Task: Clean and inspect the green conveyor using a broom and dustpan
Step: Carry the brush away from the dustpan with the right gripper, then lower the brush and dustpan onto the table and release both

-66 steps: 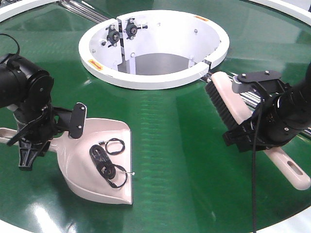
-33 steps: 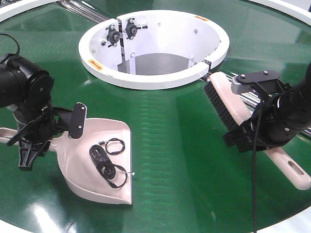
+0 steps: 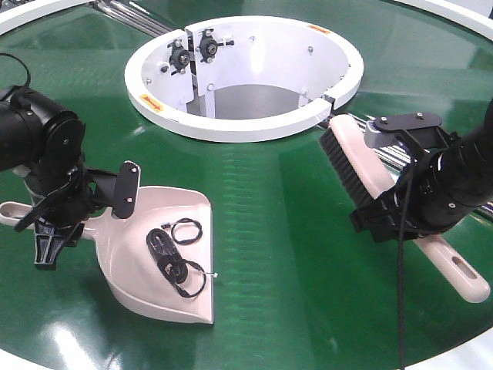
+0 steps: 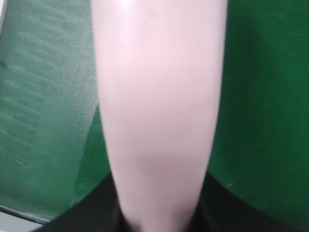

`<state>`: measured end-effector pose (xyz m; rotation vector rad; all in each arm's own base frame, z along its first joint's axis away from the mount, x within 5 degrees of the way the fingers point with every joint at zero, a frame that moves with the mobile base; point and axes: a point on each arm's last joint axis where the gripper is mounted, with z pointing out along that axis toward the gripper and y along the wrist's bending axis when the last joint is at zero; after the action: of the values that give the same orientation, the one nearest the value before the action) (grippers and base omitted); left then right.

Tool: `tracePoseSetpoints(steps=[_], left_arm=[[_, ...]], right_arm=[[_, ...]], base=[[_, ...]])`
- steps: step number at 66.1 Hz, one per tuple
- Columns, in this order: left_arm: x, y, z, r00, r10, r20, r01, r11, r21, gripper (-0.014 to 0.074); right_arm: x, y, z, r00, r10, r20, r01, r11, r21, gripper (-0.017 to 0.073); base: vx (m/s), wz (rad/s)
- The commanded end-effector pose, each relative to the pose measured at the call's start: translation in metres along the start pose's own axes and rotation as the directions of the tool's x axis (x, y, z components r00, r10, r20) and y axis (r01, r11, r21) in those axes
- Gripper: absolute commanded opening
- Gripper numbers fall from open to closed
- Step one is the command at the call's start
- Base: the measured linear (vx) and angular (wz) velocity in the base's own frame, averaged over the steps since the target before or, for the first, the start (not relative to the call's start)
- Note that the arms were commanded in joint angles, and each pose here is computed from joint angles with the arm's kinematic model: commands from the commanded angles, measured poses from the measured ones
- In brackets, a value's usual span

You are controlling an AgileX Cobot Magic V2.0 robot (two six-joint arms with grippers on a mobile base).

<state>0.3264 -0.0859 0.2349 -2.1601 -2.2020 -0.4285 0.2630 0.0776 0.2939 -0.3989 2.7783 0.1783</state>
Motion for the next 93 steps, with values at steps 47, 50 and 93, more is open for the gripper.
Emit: tracePoseSetpoints(steps=[47, 50, 93], left_arm=[[0.001, -0.009, -0.042, 0.978, -0.143, 0.153, 0.148, 0.989, -0.024, 0.0566], [0.001, -0.01, -0.043, 0.976, -0.147, 0.163, 0.153, 0.988, -0.024, 0.0566], [-0.013, -0.02, -0.061, 0.9, -0.241, 0.363, 0.23, 0.97, 0.075, 0.0558]], right_arm=[[-0.014, -0.025, 0.056, 0.984, 0.102, -0.148, -0.091, 0.993, 0.081, 0.0001], [-0.015, -0.026, 0.063, 0.98, 0.104, -0.169, -0.092, 0.992, 0.082, 0.0005], [-0.02, -0.026, 0.093, 0.965, 0.102, -0.241, -0.091, 0.994, 0.056, 0.0543]], base=[[0.0, 0.0], [0.0, 0.0], [0.0, 0.0]])
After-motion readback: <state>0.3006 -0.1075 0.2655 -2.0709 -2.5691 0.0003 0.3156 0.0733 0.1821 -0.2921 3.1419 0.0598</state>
